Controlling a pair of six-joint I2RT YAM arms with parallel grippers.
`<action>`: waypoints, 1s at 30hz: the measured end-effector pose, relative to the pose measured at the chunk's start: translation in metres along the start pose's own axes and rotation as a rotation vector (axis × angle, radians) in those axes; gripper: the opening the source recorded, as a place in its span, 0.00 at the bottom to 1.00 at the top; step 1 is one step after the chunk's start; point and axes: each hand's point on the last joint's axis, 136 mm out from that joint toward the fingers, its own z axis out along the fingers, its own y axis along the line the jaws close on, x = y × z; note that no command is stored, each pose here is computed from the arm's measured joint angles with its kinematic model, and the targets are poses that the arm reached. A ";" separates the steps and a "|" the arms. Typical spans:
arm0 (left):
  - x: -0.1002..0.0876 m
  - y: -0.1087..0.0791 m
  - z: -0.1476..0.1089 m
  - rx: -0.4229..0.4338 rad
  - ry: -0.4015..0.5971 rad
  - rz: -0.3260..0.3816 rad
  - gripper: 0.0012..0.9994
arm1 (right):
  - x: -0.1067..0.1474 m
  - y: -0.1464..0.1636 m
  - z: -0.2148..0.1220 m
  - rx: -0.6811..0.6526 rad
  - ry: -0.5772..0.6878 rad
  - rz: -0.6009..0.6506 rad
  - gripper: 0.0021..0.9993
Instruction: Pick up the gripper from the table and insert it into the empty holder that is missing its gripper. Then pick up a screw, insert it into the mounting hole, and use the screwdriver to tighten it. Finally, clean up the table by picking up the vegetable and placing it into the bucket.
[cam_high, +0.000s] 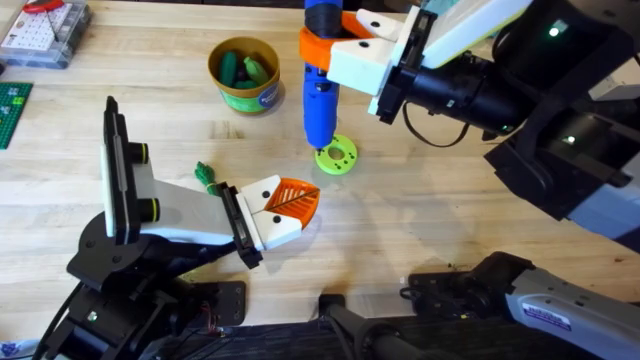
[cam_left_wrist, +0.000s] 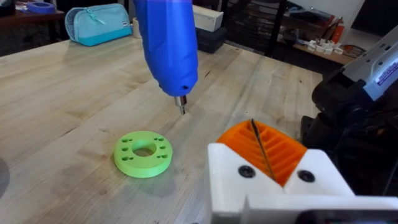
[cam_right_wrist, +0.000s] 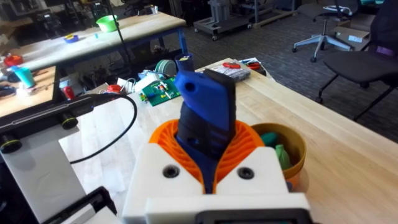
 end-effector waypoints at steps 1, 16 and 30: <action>0.000 0.000 0.000 0.000 0.000 0.000 0.01 | 0.002 0.000 0.000 0.002 0.007 0.004 0.04; 0.000 0.000 0.000 0.001 0.000 0.000 0.01 | 0.077 -0.116 -0.049 0.566 0.320 -0.072 0.04; 0.000 0.000 0.000 0.001 0.000 -0.001 0.01 | 0.207 -0.165 -0.069 0.421 0.935 -0.578 0.05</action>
